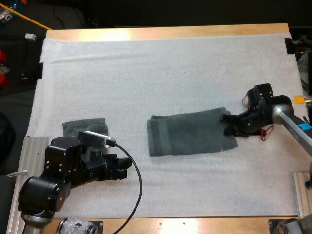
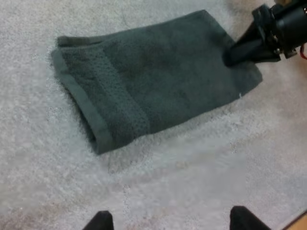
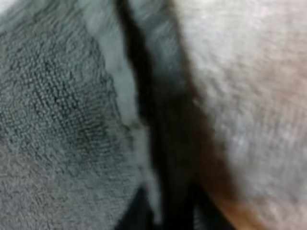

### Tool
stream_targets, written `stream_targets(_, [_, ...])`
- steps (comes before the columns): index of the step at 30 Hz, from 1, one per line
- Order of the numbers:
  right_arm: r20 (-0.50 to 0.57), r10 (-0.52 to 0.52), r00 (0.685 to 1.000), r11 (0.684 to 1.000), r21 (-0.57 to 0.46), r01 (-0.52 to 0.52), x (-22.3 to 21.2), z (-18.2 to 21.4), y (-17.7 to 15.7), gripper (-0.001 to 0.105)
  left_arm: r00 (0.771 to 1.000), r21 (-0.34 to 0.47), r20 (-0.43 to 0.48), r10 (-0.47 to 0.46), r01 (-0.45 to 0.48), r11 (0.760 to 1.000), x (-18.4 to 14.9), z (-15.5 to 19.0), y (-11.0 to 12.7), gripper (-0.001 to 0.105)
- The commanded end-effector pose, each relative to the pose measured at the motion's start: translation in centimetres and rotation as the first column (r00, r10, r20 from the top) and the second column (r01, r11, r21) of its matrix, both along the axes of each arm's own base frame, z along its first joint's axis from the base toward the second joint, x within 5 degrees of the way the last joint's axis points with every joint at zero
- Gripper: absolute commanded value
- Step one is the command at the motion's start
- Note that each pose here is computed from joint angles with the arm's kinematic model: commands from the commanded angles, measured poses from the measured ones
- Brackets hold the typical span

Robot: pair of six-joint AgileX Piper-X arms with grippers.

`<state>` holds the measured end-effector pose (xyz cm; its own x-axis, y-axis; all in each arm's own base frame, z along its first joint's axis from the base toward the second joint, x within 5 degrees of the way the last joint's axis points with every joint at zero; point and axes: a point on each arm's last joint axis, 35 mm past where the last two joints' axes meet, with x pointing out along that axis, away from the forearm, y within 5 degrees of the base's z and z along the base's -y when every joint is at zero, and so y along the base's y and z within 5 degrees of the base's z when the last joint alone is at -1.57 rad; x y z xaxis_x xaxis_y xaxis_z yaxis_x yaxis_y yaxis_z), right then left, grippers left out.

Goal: Pick towel from pile, fold and stack

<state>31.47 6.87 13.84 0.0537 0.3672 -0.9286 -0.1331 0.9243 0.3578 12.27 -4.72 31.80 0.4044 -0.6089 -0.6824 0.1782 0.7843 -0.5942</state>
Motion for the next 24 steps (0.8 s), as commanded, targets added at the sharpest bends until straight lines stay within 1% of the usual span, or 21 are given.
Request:
stream_targets(1, [0.009,0.023,1.0,0.998,-0.052,-0.022,-0.4,0.8,-0.2,0.0,1.0,-0.011,0.0,-0.014,0.014,1.0,0.0,0.1,0.0,0.05])
stream_targets(4, [0.035,0.055,0.998,0.988,-0.144,-0.049,-1.2,2.7,-0.6,0.0,0.999,-0.035,-0.005,-0.034,0.034,0.999,-0.1,0.1,-0.1,0.05])
stream_targets(5, [0.047,0.065,0.997,0.98,-0.19,-0.055,-1.6,3.5,-0.8,0.0,0.999,-0.036,-0.005,-0.035,0.034,0.999,-0.1,0.1,-0.1,0.05])
stream_targets(7, [0.066,0.087,0.994,0.96,-0.272,-0.066,-2.3,5.0,-1.3,0.0,0.999,-0.036,-0.005,-0.035,0.034,0.999,-0.1,0.1,-0.1,0.05])
stream_targets(8, [0.078,0.1,0.992,0.947,-0.315,-0.071,-2.7,5.8,-1.5,0.0,0.999,-0.036,-0.005,-0.035,0.034,0.999,-0.1,0.1,-0.1,0.05])
stream_targets(9, [0.094,0.12,0.988,0.927,-0.368,-0.078,-3.2,6.7,-1.8,0.0,0.999,-0.036,-0.005,-0.035,0.034,0.999,-0.1,0.1,-0.1,0.05])
stream_targets(10, [0.1,0.133,0.986,0.917,-0.39,-0.084,-3.4,7.1,-1.9,0.0,0.999,-0.036,-0.005,-0.035,0.034,0.999,-0.1,0.1,-0.1,0.05])
stream_targets(12, [0.132,0.159,0.978,0.885,-0.458,-0.082,-4.2,8.8,-2.3,0.0,0.999,-0.036,-0.005,-0.035,0.034,0.999,-0.1,0.1,-0.1,0.05])
stream_targets(13, [0.141,0.163,0.977,0.881,-0.467,-0.079,-4.4,9.2,-2.4,0.0,0.999,-0.036,-0.005,-0.035,0.034,0.999,-0.1,0.1,-0.1,0.05])
stream_targets(14, [0.161,0.167,0.973,0.88,-0.469,-0.073,-4.6,9.8,-2.4,0.0,0.999,-0.036,-0.005,-0.035,0.034,0.999,-0.1,0.1,-0.1,0.05])
stream_targets(16, [0.191,0.159,0.969,0.891,-0.45,-0.057,-4.8,10.6,-2.3,0.0,0.999,-0.037,-0.003,-0.035,0.034,0.999,-0.1,0.1,-0.1,0.05])
stream_targets(17, [0.202,0.149,0.968,0.903,-0.426,-0.05,-4.9,10.8,-2.1,0.0,0.999,-0.037,-0.003,-0.035,0.034,0.999,-0.1,0.1,-0.1,0.05])
stream_targets(18, [0.206,0.132,0.97,0.923,-0.383,-0.044,-5.0,10.9,-1.6,0.0,0.999,-0.037,-0.003,-0.035,0.034,0.999,-0.1,0.1,-0.1,0.05])
stream_targets(19, [0.205,0.116,0.972,0.932,-0.362,-0.035,-5.0,10.9,-1.4,0.0,0.999,-0.037,-0.003,-0.035,0.034,0.999,-0.1,0.1,-0.1,0.05])
stream_targets(20, [0.201,0.104,0.974,0.949,-0.312,-0.037,-5.1,10.8,-0.6,0.0,0.999,-0.037,-0.003,-0.035,0.034,0.999,-0.1,0.1,-0.1,0.05])
stream_targets(21, [0.199,0.103,0.975,0.959,-0.28,-0.044,-5.2,10.7,0.3,0.0,0.999,-0.037,-0.003,-0.035,0.034,0.999,-0.1,0.1,-0.1,0.05])
stream_targets(24, [0.207,0.114,0.972,0.969,-0.239,-0.063,-5.2,10.1,2.9,0.0,0.999,-0.037,-0.003,-0.035,0.034,0.999,-0.1,0.1,-0.1,0.05])
